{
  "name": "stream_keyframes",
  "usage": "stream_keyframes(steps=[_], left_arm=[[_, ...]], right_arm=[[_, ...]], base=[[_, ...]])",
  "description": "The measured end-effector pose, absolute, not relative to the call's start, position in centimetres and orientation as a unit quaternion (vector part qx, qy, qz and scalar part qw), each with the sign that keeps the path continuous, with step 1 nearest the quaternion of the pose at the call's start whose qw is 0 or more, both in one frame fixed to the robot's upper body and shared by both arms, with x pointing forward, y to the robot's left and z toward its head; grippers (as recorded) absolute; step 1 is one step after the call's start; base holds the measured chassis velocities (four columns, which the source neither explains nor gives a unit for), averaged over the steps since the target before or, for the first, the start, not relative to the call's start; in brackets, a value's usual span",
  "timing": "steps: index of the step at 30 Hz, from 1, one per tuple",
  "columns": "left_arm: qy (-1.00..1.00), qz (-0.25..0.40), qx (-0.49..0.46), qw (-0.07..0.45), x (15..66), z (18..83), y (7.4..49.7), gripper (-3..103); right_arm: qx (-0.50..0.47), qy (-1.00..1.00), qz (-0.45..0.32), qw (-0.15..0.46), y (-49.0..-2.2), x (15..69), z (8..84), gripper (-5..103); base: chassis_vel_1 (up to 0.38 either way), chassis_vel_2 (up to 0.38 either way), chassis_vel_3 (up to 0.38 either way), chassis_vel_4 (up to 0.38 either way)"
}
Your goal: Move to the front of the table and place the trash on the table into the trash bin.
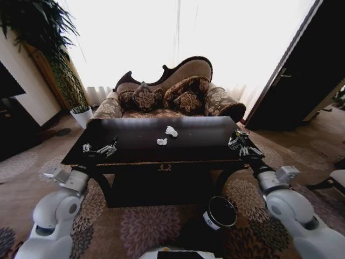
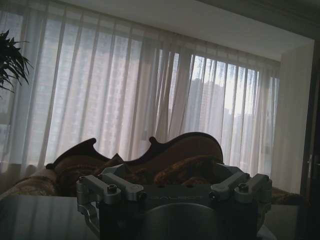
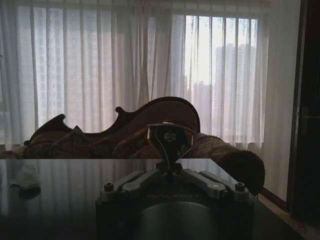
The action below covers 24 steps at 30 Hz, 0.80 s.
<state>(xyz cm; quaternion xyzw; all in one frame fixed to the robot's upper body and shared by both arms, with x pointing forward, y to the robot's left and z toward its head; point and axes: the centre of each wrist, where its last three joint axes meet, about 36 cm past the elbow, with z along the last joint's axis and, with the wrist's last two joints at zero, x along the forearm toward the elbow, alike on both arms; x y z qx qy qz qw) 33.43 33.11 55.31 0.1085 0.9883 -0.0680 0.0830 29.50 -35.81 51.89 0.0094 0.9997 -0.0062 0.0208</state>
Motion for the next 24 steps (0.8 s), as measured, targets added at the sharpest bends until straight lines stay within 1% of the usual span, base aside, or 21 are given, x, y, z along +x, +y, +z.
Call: stream_keyframes(steps=[3,6,11,14,21,24], left_arm=[[0.989,-0.068,0.107,0.077,33.8,55.5,33.1,100],[0.99,-0.065,0.106,0.073,33.9,55.7,33.2,100],[0.99,-0.061,0.105,0.071,33.9,55.9,33.3,100],[0.99,-0.058,0.105,0.071,33.7,56.1,33.5,100],[0.99,-0.061,0.103,0.074,33.7,56.3,33.7,100],[0.99,-0.068,0.102,0.077,33.7,56.3,33.7,100]], right_arm=[[0.019,0.998,-0.046,0.032,-36.0,27.8,51.1,0],[0.019,0.997,-0.064,0.04,-36.2,27.1,50.6,0],[0.013,0.996,-0.063,0.059,-36.0,25.8,49.8,0],[0.03,0.995,-0.065,0.075,-35.6,24.3,47.8,0],[0.062,0.994,-0.071,0.056,-35.0,22.1,43.9,0],[0.081,0.993,-0.082,0.028,-35.1,21.2,40.2,0]], base=[[0.0,0.0,0.0,0.0],[0.0,0.0,0.0,0.0],[0.0,0.0,0.0,0.0],[0.0,0.0,0.0,0.0],[0.0,0.0,0.0,0.0],[0.0,0.0,0.0,0.0]])
